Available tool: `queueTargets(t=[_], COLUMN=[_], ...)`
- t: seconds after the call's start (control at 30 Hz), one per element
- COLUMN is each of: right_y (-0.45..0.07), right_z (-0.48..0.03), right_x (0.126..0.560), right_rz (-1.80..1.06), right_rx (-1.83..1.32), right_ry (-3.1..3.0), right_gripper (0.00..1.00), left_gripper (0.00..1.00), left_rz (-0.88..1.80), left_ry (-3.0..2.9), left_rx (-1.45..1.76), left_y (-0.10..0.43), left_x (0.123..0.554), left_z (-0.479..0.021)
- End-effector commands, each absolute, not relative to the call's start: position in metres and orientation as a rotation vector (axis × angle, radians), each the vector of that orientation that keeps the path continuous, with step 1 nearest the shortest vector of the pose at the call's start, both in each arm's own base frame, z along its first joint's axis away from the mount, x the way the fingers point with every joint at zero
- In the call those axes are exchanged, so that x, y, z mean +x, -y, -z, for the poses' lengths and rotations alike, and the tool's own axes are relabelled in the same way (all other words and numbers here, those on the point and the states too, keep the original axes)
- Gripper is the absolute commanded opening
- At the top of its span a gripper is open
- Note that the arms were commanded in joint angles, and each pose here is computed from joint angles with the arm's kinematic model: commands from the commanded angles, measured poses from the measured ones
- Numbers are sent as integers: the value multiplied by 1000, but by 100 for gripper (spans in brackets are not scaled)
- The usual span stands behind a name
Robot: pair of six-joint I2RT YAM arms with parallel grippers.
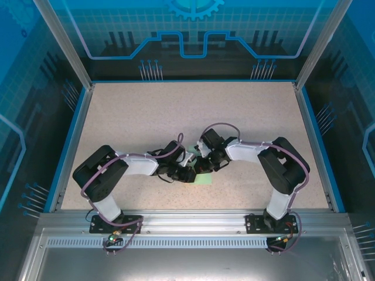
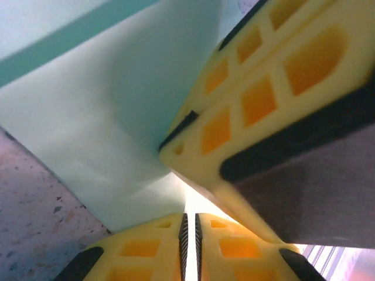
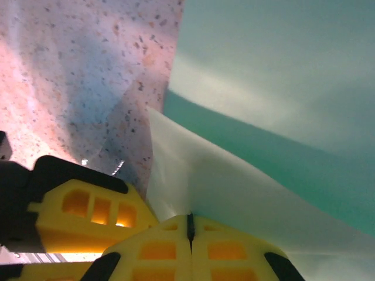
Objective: Fold a paper plane with a square sheet of paper (fold left side to right side)
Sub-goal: Fold the triangle a second time at the center of the table.
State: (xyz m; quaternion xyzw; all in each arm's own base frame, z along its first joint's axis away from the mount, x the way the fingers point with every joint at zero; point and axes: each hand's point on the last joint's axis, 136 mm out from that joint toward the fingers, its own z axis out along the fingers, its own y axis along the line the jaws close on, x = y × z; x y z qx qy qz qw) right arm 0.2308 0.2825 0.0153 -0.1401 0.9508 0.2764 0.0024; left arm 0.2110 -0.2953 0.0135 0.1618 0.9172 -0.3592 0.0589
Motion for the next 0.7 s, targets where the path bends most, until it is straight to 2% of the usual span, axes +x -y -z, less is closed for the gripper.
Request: queueTargets(t=[0.0,0.33,0.67], right_y=[-273,-247,-222], right_z=[-5,7,7], right_x=[221,220,242], right_rz=[-766,-603,-523], right_rx=[-447,-471,-451], right_ry=[-3067,-3136,-3127], right_gripper=[5,5,5], left_gripper=[16,15,15], left_rz=[972,935,936], left_ry=[-2923,-2954,-2960], left_rx=[483,473,472], left_y=[276,271,270], left_x=[188,186,185], left_z=[21,27,30])
